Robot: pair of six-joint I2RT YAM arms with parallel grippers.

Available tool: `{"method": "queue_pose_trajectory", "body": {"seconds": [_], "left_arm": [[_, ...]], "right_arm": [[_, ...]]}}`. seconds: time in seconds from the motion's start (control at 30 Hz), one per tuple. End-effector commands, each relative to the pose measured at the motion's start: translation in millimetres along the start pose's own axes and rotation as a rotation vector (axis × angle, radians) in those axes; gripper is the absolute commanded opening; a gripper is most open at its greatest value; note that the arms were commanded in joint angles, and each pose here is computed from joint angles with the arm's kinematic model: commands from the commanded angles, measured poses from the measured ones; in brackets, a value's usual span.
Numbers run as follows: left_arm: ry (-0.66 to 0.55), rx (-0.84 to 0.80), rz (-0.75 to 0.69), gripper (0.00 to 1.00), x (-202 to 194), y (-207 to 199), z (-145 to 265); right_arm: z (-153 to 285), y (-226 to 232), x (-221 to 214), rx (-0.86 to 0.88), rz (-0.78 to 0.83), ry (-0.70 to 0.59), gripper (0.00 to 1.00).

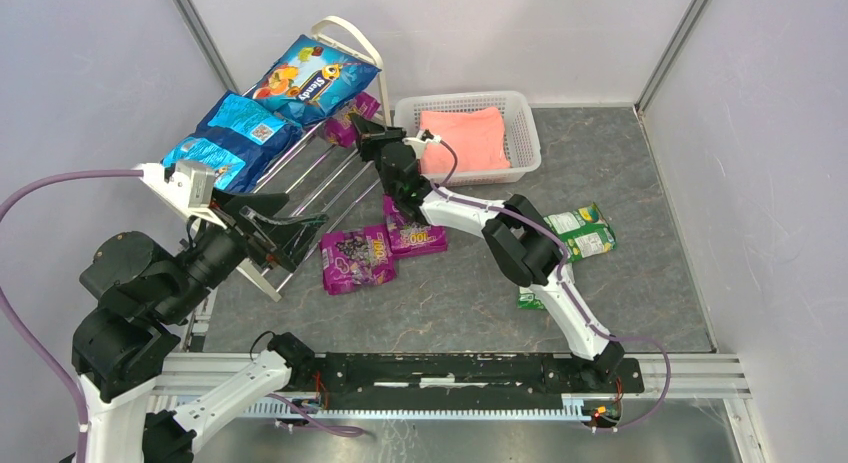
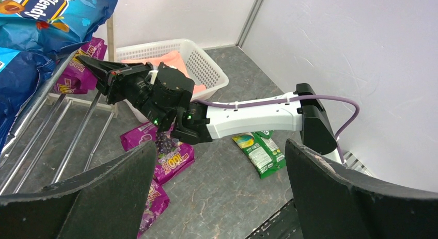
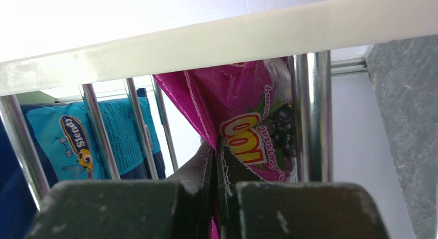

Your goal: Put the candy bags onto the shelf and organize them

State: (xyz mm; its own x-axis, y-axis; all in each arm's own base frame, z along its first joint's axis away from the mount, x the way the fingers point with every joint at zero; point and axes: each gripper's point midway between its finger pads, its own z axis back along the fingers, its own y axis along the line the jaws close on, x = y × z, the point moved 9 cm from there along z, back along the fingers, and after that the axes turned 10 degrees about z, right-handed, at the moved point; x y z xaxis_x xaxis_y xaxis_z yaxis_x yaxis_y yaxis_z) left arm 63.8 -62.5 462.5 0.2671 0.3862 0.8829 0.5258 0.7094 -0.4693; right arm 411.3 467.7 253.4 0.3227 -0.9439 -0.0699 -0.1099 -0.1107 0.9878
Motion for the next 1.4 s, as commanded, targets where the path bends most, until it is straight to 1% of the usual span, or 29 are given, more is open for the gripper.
{"method": "queue_pose_trajectory", "body": {"seconds": [0.0,0.13,0.4,0.47,0.6,0.67,0.77,0.83,0.87,0.9,0.97,1.0,1.07,1.13,1.2,1.27,1.3,1.33,1.37], "left_arm": [[0.019,-0.018,0.007,1.00,0,-3,1],[0.019,-0.012,0.022,1.00,-1,-3,0],[0.025,-0.003,0.039,1.00,-1,-3,-4],[0.021,0.005,0.042,1.00,-1,-2,-3],[0.027,0.017,0.053,1.00,-2,-1,-3],[0.034,0.022,0.058,1.00,-4,0,-3],[0.027,0.055,0.059,1.00,-5,3,-3],[0.026,0.067,0.058,1.00,-6,5,-4],[0.026,0.074,0.057,1.00,-6,6,-5],[0.029,0.078,0.056,1.00,-7,7,-6],[0.042,0.089,0.054,1.00,-10,8,-9],[0.053,0.094,0.053,1.00,-12,10,-13],[0.080,0.100,0.053,1.00,-18,12,-20],[0.118,0.087,0.061,1.00,-26,13,-31],[0.184,0.051,0.085,1.00,-40,13,-45],[0.286,-0.010,0.107,1.00,-60,14,-64],[0.361,-0.055,0.125,0.99,-74,14,-74],[0.475,-0.075,0.156,0.97,-97,19,-90],[0.565,-0.097,0.194,0.94,-115,22,-99]], "right_arm": [[6,36,3,0.048,0.029,0.017,0.06],[8,39,5,-0.008,0.113,0.050,0.18],[14,48,13,-0.084,0.246,0.143,0.54],[18,51,17,-0.096,0.272,0.164,0.61],[27,59,26,-0.108,0.347,0.233,0.71],[37,64,30,-0.103,0.399,0.279,0.75],[59,71,44,-0.090,0.534,0.356,0.84],[80,72,57,-0.081,0.654,0.403,0.86],[93,65,66,-0.085,0.719,0.425,0.88],[106,66,74,-0.055,0.800,0.452,0.88],[137,51,95,-0.046,0.985,0.534,0.89],[154,49,102,-0.020,1.049,0.595,0.89],[186,31,116,0.007,1.206,0.734,0.89],[220,5,133,-0.039,1.316,0.852,0.89],[257,-23,153,-0.102,1.364,0.910,0.89],[284,-35,166,-0.102,1.379,0.924,0.89],[296,-43,170,-0.105,1.376,0.937,0.89],[302,-45,173,-0.097,1.370,0.935,0.89],[308,-49,175,-0.104,1.369,0.942,0.89]]}}
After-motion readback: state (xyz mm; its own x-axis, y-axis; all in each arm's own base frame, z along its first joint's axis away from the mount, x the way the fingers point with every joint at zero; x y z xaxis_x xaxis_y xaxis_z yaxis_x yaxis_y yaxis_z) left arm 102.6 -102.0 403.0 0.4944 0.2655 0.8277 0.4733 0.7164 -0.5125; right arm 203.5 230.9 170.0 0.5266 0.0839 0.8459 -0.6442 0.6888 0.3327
